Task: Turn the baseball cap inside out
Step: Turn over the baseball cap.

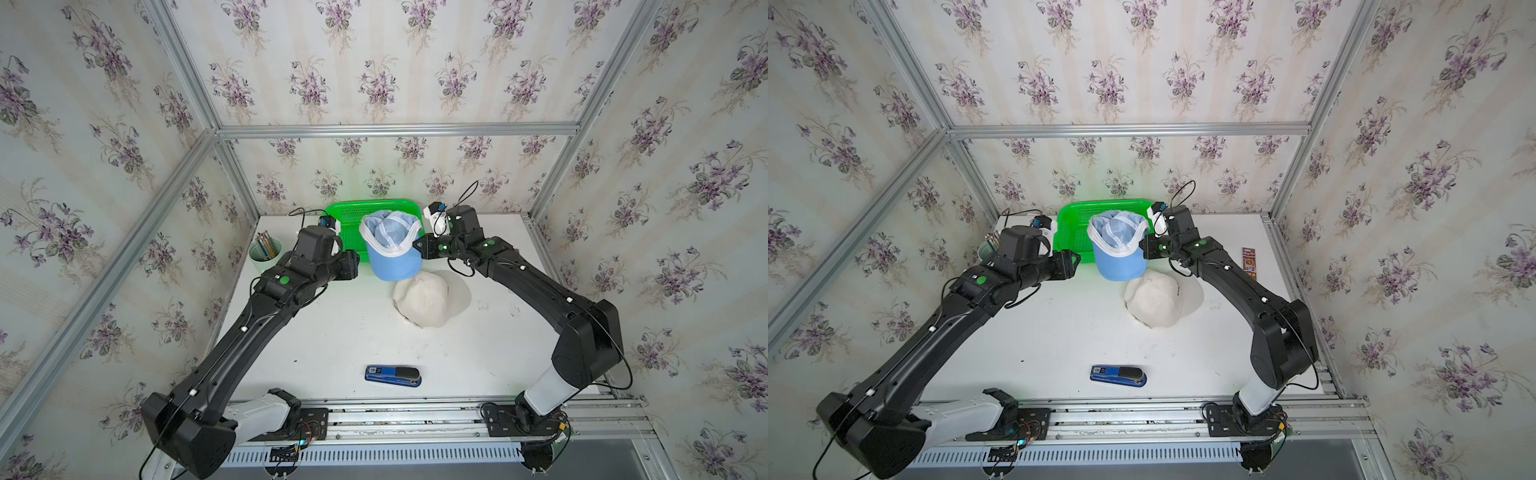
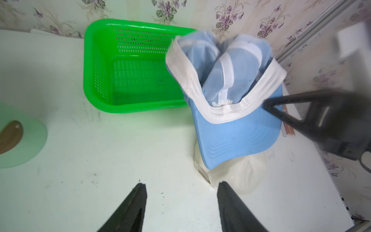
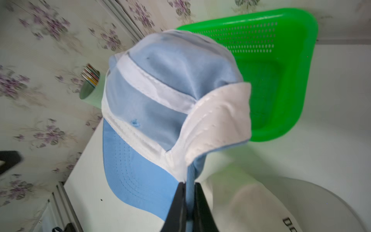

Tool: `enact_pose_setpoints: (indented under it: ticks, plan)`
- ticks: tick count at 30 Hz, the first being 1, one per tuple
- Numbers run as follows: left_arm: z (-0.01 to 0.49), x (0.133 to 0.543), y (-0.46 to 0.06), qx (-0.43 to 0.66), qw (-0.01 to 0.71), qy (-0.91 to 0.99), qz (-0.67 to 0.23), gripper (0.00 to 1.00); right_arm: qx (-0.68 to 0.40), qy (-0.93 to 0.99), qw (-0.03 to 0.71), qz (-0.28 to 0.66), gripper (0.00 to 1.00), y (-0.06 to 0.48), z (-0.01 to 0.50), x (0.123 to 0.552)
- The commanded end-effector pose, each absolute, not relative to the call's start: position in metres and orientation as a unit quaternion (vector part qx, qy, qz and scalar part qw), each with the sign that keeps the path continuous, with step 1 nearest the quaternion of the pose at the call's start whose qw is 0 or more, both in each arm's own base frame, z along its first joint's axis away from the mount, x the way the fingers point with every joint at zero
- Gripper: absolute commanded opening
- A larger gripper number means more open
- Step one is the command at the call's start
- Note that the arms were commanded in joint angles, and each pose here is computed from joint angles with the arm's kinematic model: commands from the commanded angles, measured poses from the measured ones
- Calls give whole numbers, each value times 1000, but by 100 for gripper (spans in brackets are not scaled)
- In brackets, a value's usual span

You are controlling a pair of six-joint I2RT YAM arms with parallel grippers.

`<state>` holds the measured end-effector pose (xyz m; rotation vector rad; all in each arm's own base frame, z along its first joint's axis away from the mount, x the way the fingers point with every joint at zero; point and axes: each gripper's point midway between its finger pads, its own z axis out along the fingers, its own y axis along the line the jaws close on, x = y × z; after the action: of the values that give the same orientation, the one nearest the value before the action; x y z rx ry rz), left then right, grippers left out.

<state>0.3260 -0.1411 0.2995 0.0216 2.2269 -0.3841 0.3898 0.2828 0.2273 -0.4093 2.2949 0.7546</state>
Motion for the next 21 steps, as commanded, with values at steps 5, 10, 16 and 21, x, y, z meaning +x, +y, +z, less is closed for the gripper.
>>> enact_pose_setpoints:
  ticks: [5,10,16,21]
  plan:
    - [322,338,-182,96,422,876,-215,49,-252,880,335,222,0,312,219,355]
    - [274,379,-202,97,369,902,-202,38,-288,857,349,246,0,333,242,333]
    - [206,383,-234,79,281,916,-275,33,-304,824,397,267,0,333,282,323]
    - [175,386,-242,65,280,908,-304,38,-335,791,398,322,0,344,296,304]
